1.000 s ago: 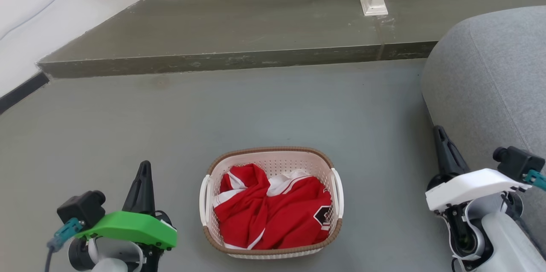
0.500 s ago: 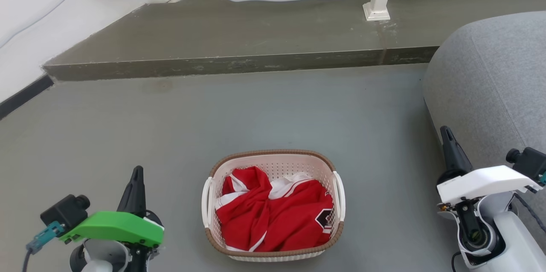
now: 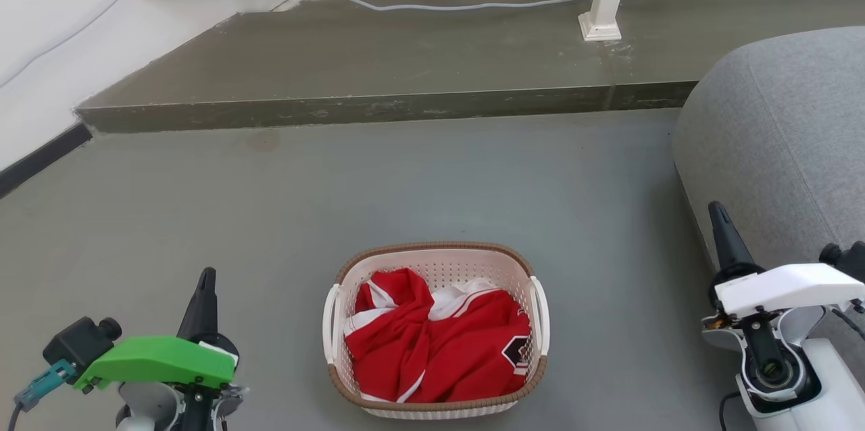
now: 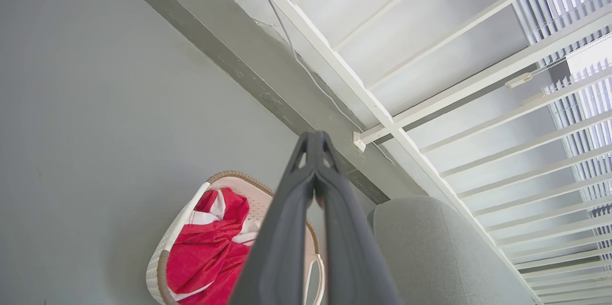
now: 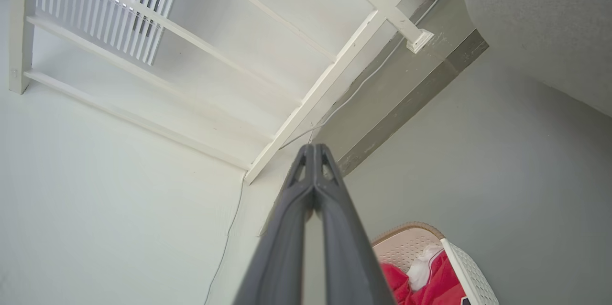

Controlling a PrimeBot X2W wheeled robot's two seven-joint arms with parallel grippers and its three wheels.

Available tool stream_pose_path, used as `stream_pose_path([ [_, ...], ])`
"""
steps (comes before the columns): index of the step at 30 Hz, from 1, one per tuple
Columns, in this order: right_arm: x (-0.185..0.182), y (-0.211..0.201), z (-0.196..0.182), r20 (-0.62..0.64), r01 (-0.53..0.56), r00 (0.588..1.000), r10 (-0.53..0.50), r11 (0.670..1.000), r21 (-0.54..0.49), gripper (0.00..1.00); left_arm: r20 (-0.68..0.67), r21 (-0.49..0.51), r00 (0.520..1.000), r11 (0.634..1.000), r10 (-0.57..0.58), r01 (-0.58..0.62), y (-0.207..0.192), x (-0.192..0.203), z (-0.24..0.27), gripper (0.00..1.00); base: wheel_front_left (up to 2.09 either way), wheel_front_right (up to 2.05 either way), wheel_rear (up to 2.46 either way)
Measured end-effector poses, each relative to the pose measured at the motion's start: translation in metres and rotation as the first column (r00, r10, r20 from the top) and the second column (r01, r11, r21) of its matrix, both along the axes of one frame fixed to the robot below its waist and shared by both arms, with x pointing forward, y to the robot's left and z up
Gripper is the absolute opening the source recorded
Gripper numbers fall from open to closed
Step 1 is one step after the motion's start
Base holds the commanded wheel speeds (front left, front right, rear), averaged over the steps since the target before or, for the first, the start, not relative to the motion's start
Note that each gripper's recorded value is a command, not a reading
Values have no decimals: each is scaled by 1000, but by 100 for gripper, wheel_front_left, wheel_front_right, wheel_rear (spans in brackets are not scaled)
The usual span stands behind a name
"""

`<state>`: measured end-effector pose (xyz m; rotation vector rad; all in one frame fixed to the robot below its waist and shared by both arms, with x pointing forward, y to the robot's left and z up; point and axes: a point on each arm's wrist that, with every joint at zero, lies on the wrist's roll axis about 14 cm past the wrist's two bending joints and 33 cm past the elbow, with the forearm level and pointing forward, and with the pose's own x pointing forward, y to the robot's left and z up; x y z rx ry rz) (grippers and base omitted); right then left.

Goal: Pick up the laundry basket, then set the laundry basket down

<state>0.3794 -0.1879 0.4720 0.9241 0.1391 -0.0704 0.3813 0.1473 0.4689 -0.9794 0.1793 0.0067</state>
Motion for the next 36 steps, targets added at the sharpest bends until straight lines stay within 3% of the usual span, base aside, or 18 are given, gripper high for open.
stream_pose_path([
  [18,0,-6,3,6,38,999,-40,967,253,0,-19,-228,999,973,41,-44,14,-3,1,0,0,0,0],
  [25,0,-8,4,9,50,998,-57,941,336,0,-22,-303,998,951,56,-60,18,-4,1,0,0,0,0],
  [36,0,-12,9,26,62,996,-85,873,485,0,-25,-437,996,895,88,-91,28,-6,3,0,0,0,0],
])
